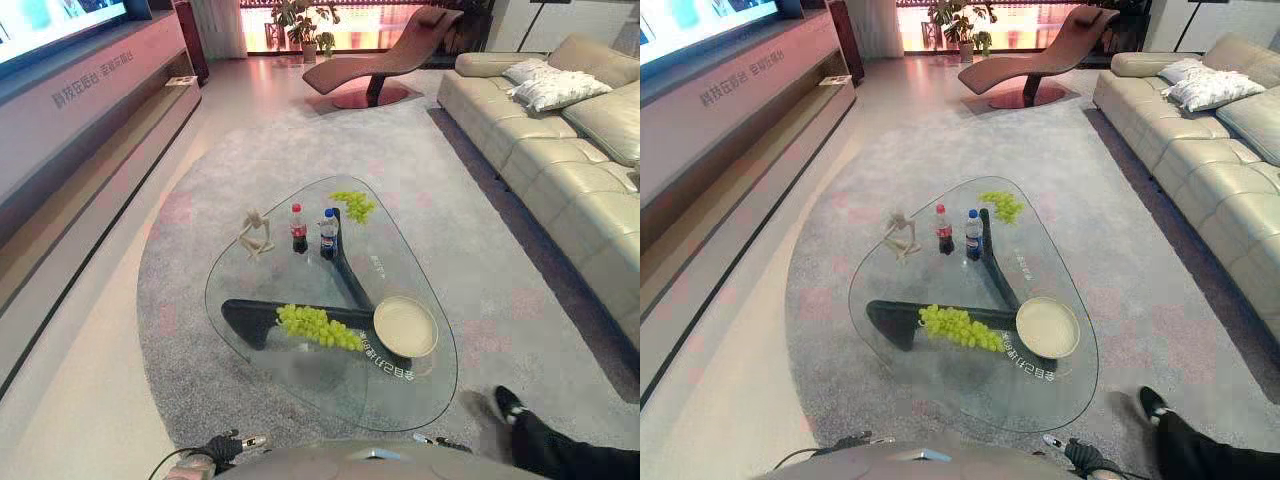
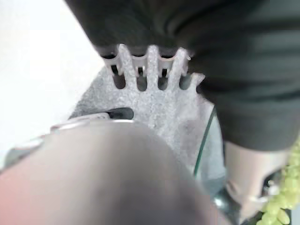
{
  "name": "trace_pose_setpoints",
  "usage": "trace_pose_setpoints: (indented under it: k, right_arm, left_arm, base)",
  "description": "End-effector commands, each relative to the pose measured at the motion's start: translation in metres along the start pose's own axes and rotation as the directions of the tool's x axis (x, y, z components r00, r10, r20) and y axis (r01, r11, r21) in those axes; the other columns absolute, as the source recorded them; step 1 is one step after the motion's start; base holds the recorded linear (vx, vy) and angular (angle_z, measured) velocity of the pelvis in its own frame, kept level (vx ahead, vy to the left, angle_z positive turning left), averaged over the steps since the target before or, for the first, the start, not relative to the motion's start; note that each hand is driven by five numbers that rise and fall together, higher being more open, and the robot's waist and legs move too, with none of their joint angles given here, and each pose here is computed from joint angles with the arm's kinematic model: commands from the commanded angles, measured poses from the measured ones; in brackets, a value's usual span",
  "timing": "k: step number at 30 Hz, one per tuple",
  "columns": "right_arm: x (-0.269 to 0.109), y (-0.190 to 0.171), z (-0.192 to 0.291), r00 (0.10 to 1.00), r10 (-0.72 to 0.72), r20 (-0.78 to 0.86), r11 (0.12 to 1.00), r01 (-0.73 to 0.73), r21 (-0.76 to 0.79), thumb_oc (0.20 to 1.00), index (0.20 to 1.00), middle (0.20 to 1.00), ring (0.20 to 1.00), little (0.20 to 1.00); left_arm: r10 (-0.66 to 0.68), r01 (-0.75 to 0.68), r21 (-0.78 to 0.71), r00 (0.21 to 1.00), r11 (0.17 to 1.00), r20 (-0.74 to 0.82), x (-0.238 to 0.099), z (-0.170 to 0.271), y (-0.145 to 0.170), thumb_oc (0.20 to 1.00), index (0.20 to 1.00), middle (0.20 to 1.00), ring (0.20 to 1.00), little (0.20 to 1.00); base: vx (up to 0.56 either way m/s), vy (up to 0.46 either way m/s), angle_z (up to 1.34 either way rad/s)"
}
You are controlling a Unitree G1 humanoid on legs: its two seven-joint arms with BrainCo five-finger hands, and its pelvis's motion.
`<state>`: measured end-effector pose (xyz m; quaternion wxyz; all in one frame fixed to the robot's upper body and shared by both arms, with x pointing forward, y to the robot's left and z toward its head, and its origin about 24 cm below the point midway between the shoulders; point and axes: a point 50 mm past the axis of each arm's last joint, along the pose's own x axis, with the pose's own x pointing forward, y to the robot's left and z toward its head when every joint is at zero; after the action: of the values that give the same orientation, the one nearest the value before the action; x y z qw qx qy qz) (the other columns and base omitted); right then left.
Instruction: Pick up fruits into the plate
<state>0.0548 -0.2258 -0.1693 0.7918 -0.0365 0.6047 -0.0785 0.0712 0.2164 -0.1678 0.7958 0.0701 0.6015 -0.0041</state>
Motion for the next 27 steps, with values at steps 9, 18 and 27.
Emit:
trace_pose_setpoints:
  k: [9,18,27]
  right_arm:
    - [0.004,0.013,0.038,0.995,0.043,0.089,0.999,-0.042,-0.018,1.000,1.000,1.000,1.000,1.000]
    - [0.004,0.013,0.042,0.993,0.050,0.102,0.998,-0.045,-0.053,1.000,1.000,1.000,1.000,1.000]
    - [0.003,0.002,0.070,0.985,0.043,0.169,0.995,-0.027,-0.098,1.000,1.000,1.000,1.000,1.000]
  left_arm:
    - [0.110,-0.116,0.103,0.992,0.988,0.059,0.003,0.028,0.009,1.000,1.000,1.000,1.000,1.000]
    - [0.097,-0.118,0.185,0.988,0.976,0.117,0.003,0.041,0.005,1.000,1.000,1.000,1.000,1.000]
    - [0.123,-0.311,0.397,0.893,0.863,0.433,-0.007,0.114,0.009,1.000,1.000,1.000,1.000,1.000]
  base:
    - [0.02,0.007,-0.03]
    - [0.00,-0.001,0.00]
    - [-0.02,0.022,-0.09]
